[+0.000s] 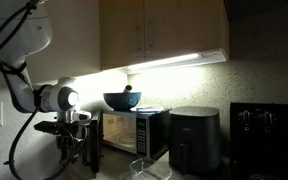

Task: Fully open the microwave

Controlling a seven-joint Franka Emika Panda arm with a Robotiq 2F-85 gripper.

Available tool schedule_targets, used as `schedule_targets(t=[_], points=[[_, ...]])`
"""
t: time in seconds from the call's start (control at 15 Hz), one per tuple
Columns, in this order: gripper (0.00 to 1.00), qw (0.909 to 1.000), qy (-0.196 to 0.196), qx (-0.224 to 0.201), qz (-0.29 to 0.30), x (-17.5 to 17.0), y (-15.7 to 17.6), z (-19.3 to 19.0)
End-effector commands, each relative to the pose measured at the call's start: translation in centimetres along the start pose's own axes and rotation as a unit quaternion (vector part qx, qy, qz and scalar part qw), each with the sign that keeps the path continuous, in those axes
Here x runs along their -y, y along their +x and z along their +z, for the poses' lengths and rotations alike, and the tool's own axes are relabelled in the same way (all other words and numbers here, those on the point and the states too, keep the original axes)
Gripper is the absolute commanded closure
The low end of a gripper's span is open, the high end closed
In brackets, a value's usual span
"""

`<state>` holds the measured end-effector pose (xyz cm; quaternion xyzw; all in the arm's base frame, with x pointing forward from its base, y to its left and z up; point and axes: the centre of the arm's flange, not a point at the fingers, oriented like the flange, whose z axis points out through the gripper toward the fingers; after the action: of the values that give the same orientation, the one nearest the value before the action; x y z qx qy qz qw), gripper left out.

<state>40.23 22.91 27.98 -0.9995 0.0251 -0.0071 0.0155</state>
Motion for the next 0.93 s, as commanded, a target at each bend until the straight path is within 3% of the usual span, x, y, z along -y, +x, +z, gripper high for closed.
schedule_targets(t=[0.0, 0.87], points=[[0.28, 1.0000, -0.001, 0.001, -0.003, 0.03, -0.15, 0.11], [0.28, 1.0000, -0.001, 0.001, -0.005, -0.17, 0.01, 0.06]])
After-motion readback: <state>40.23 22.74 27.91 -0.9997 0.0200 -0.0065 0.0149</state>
